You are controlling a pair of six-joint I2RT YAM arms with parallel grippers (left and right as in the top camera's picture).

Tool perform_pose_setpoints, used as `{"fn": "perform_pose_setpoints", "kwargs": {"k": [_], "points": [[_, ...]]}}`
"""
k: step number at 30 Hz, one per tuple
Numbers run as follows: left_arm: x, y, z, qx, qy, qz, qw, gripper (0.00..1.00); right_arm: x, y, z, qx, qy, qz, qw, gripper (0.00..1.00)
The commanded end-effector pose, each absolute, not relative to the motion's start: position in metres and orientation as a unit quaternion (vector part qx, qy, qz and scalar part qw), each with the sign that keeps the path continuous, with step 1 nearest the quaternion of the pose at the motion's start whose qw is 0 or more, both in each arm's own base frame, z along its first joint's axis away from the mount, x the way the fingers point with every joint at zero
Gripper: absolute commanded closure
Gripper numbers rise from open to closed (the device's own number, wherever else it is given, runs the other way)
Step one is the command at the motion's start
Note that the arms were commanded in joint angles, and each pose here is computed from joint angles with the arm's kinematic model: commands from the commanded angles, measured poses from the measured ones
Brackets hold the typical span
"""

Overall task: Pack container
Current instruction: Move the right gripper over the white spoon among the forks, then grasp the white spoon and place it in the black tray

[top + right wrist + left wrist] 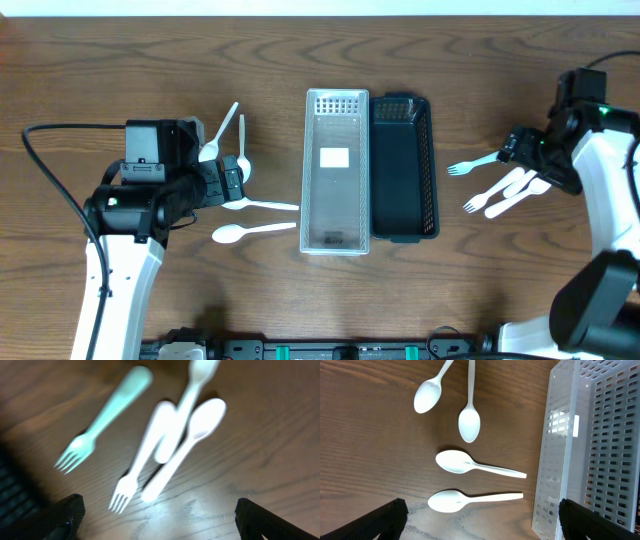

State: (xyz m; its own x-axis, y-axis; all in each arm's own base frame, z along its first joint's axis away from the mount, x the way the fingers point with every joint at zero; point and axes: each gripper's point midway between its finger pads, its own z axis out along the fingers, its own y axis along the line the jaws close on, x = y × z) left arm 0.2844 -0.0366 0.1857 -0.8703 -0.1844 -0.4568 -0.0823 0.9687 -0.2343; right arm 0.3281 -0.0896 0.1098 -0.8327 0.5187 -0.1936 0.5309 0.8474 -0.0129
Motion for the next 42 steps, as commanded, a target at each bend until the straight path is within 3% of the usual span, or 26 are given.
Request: {"fn": "perform_pose_setpoints", "kwargs": {"k": [1, 12, 21, 30, 33, 36, 42], "points": [[0.288, -0.033, 0.188, -0.068, 0.962, -0.096, 0.247, 0.02, 0.323, -0.108, 0.095, 0.334, 0.939, -0.041, 0.071, 0.01], [0.288, -0.033, 0.186, -0.068, 0.963, -0.096, 0.244, 0.02, 0.307, -0.116, 0.033, 0.392, 0.919, -0.016, 0.036, 0.05], [0.288, -0.033, 0.186, -0.068, 0.963, -0.096, 0.244, 0.02, 0.286, -0.116, 0.001, 0.44, 0.897, -0.036, 0.03, 0.28], [0.288, -0.033, 0.186, -0.068, 0.963, -0.096, 0.244, 0.02, 0.275, -0.112, -0.014, 0.442, 0.896, -0.037, 0.024, 0.43], [0.288, -0.033, 0.186, -0.068, 0.963, -0.096, 0.244, 0.02, 0.272, -0.111, -0.016, 0.441, 0.896, -0.037, 0.021, 0.61], [0.288, -0.033, 0.186, -0.068, 0.963, -0.096, 0.244, 0.02, 0.271, -0.111, -0.016, 0.441, 0.896, -0.037, 0.021, 0.87], [0.288, -0.033, 0.186, -0.068, 0.963, -0.096, 0.244, 0.02, 0.268, -0.109, -0.005, 0.441, 0.897, -0.037, 0.021, 0.95]]}}
